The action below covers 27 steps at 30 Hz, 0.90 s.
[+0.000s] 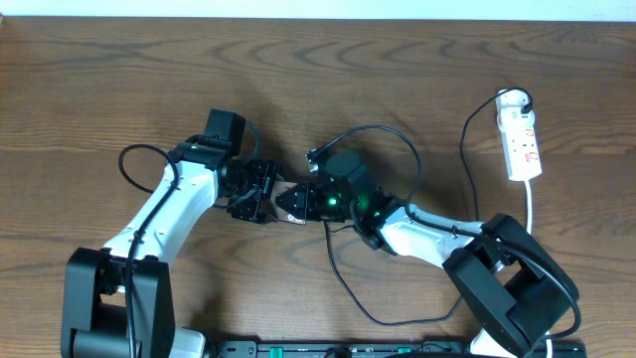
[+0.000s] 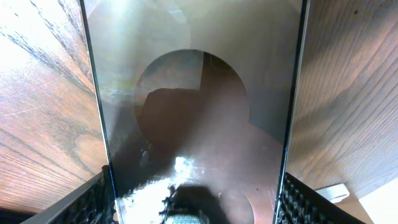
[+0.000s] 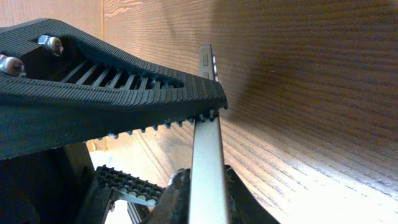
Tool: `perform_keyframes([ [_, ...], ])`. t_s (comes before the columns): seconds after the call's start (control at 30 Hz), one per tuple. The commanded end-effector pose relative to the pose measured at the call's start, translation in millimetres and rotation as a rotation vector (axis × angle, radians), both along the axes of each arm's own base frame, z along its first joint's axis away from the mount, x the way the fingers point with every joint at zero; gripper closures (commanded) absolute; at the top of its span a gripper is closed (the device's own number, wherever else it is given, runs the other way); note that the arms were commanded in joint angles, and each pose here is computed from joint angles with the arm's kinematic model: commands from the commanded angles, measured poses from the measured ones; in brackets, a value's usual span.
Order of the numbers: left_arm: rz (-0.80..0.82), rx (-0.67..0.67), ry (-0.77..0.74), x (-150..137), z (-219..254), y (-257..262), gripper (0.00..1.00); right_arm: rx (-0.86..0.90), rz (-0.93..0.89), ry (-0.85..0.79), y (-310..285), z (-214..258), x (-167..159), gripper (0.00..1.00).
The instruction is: Plug charger to phone and switch on socket
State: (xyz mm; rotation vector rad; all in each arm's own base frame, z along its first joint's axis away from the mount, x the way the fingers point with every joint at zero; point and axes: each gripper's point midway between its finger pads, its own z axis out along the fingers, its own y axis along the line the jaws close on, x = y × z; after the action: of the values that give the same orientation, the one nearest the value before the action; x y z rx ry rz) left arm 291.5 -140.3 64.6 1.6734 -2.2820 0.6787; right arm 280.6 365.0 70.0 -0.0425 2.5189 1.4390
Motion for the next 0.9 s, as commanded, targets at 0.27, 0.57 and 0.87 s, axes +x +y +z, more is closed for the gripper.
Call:
perform_keyframes([
  [0.27,-0.025,-0.054,-0.02,-2,13,-12,0.54,0.017,0.024,-0.012,7,5,-3,0.99],
  [0.57,-0.049,-0.076,-0.036,-1,16,-12,0.11,0.017,0.022,-0.012,6,5,-2,0.99],
  [0.87,-0.209,-0.246,-0.27,11,54,3,0.1,0.017,-0.034,-0.012,-11,5,19,0.99],
])
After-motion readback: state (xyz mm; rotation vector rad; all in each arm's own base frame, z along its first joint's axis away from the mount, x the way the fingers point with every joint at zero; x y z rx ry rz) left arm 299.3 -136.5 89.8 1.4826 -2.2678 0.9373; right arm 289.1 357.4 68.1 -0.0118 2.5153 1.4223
